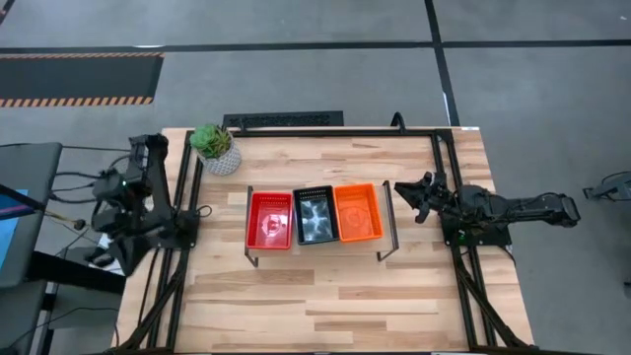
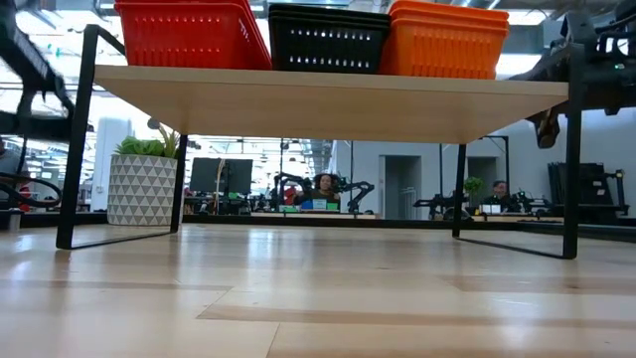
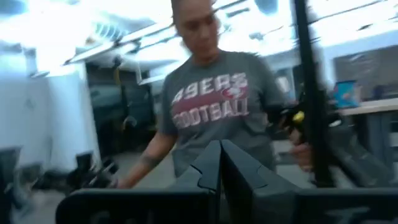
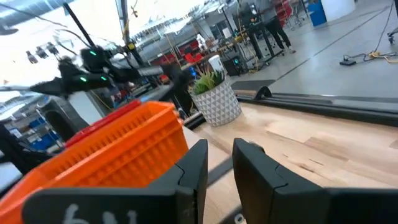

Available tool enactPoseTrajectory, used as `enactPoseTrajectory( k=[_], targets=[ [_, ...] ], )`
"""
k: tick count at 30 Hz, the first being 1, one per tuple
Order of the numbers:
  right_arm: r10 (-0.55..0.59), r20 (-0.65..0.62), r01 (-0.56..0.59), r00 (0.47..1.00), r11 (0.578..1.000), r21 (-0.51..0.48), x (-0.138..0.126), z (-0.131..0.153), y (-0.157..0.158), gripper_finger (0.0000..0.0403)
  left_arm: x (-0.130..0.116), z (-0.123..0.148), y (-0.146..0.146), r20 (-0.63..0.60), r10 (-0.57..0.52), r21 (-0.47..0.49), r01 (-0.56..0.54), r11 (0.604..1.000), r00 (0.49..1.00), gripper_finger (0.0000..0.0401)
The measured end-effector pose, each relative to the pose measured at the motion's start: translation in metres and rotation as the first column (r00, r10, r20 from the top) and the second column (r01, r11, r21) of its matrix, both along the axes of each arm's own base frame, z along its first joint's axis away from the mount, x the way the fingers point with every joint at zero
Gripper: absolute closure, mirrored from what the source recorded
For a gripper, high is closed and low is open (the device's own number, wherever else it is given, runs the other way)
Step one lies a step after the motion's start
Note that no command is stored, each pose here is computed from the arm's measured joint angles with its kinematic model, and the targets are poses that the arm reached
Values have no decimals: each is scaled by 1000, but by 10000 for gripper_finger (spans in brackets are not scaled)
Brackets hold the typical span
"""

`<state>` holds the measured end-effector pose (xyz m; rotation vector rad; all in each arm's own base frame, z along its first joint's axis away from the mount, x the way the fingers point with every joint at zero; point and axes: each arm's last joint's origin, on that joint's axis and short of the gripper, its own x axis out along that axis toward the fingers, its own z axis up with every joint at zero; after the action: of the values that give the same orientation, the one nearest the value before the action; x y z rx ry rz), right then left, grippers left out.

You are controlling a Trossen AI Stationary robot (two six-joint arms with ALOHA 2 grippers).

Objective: Stack baskets on shelf by color
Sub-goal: Return to home position

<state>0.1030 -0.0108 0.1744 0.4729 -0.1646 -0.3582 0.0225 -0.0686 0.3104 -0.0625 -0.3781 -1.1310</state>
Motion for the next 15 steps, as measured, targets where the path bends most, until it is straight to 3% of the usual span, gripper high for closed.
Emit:
enactPoseTrajectory(
  k=[3,5,7,10,15],
  targets=[
    [0,21,0,1000,1000,-1,0,2,0,305,-7,-14,20,27,-65,-46,66,997,998,401],
    [0,22,0,1000,1000,-1,0,2,0,305,-5,-19,23,-23,-12,-102,10,995,1000,401],
    [4,26,-3,1000,1000,-1,0,2,0,305,-2,-25,17,-71,27,-71,-32,997,997,401],
    [32,19,-32,999,999,-12,0,2,2,305,-2,-36,10,11,-39,-95,40,995,999,401],
    [50,1,-50,999,998,-27,0,1,4,305,6,-88,-10,-32,-3,-152,-1,988,999,401]
  ],
)
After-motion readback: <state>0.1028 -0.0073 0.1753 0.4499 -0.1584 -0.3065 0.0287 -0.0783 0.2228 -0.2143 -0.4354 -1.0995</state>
